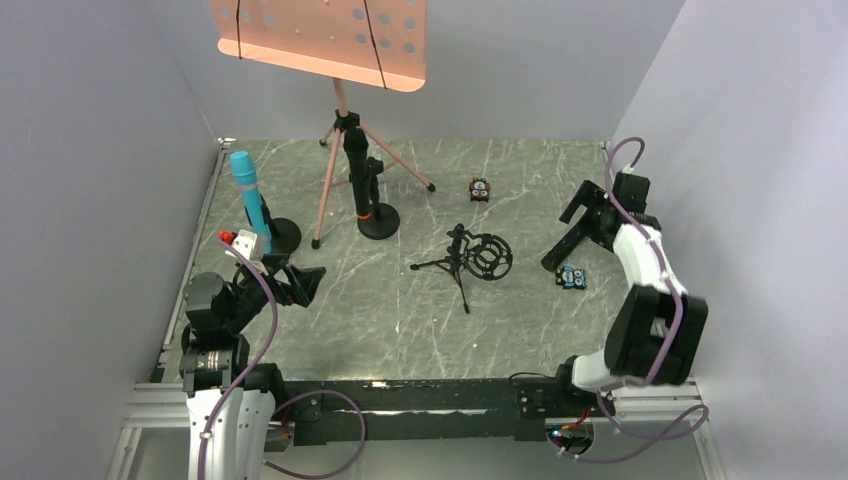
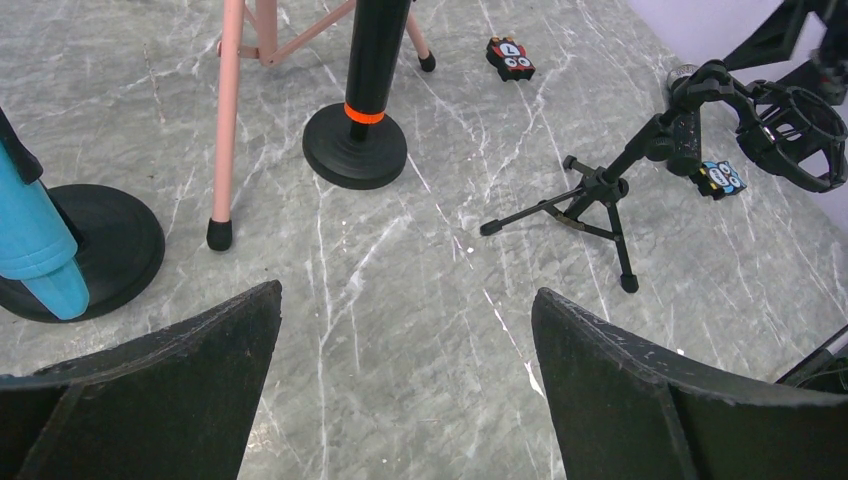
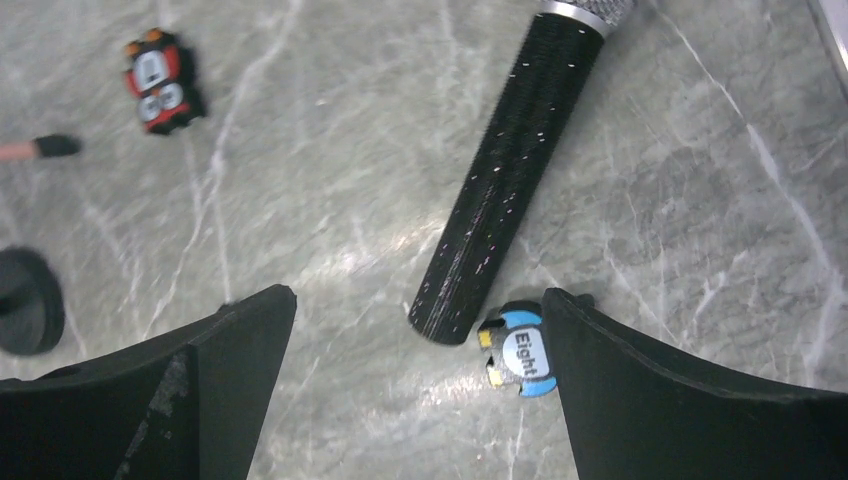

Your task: Attach the microphones to the stand

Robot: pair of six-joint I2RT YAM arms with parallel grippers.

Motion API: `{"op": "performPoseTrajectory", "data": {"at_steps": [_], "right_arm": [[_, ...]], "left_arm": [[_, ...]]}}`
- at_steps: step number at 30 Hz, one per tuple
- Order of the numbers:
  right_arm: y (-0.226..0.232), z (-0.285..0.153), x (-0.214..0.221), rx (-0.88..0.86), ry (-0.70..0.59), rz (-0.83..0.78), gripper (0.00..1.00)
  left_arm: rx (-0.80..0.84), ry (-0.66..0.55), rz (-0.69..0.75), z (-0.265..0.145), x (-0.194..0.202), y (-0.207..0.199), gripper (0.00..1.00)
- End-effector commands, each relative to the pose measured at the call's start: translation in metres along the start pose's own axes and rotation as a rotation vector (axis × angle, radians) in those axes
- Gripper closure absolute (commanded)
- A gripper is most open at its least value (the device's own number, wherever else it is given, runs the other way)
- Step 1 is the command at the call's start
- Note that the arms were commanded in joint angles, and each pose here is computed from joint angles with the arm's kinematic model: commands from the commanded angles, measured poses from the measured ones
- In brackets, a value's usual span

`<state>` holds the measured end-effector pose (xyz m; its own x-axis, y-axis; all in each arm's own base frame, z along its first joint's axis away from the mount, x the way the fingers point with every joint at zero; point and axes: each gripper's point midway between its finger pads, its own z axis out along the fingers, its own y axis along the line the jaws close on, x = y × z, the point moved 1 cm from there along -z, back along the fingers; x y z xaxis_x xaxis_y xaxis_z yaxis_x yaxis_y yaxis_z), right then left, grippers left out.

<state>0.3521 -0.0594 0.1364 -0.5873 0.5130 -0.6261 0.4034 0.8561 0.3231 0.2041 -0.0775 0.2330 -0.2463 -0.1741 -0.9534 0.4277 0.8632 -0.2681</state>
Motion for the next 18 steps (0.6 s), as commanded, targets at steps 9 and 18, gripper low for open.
{"op": "performPoseTrajectory", "data": {"at_steps": [9, 18], "right_arm": [[-0.027, 0.08, -0.009, 0.154, 0.043, 0.128, 0.14], [-0.038, 0.104, -0.001, 0.198, 0.073, 0.136, 0.28]], "left_arm": [[0.016, -0.008, 0.005, 0.004, -0.004, -0.001, 0.01], [0.013, -0.001, -0.001, 0.005, -0.003, 0.0, 0.01]]}}
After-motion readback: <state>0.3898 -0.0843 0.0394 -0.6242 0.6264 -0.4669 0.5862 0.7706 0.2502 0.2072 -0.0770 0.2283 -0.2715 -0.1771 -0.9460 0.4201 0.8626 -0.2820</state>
